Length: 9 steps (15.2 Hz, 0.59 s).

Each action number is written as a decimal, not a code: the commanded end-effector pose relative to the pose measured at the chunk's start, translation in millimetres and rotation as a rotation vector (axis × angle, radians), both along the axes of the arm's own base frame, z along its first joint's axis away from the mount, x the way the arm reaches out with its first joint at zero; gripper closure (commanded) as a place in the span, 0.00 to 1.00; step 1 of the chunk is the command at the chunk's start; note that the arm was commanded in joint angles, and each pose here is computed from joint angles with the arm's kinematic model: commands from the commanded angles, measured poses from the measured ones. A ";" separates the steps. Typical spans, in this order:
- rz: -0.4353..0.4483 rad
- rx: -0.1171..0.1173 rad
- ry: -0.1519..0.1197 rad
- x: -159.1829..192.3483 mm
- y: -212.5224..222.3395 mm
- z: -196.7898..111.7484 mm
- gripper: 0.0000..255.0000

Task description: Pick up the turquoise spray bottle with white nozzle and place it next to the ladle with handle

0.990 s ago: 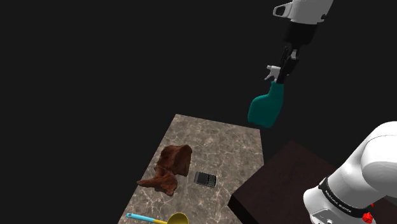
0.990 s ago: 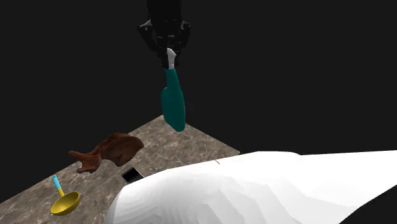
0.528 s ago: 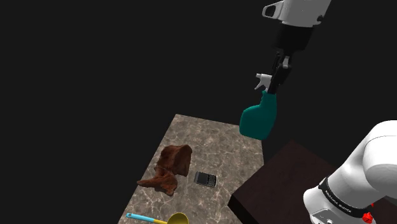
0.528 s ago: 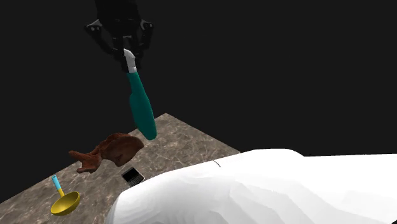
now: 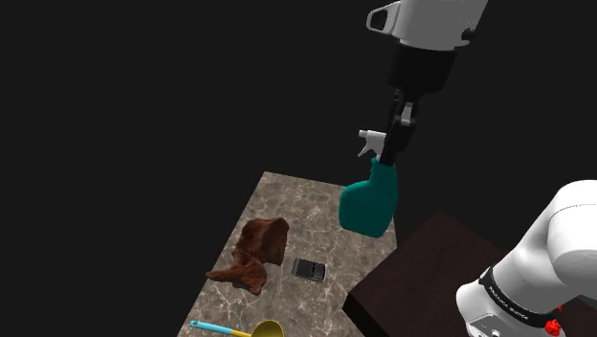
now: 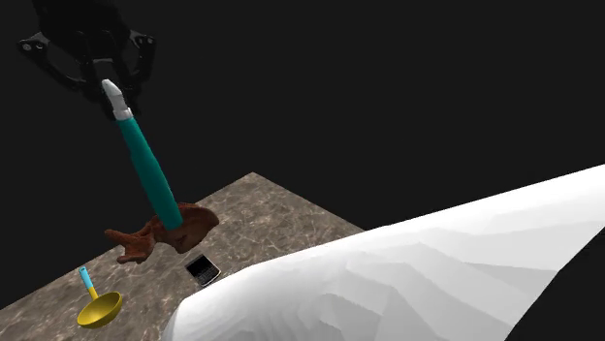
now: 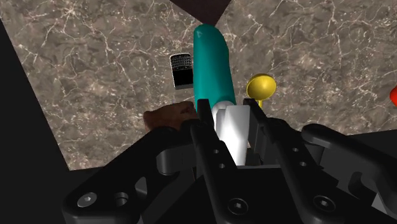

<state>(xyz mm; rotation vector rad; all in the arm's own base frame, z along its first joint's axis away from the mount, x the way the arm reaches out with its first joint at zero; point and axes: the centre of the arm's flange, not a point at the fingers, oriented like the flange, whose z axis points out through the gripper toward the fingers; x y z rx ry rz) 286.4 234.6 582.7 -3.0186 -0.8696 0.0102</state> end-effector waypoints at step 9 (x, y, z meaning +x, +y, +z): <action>-0.002 0.001 0.000 -31.9 128.5 -1.7 1.00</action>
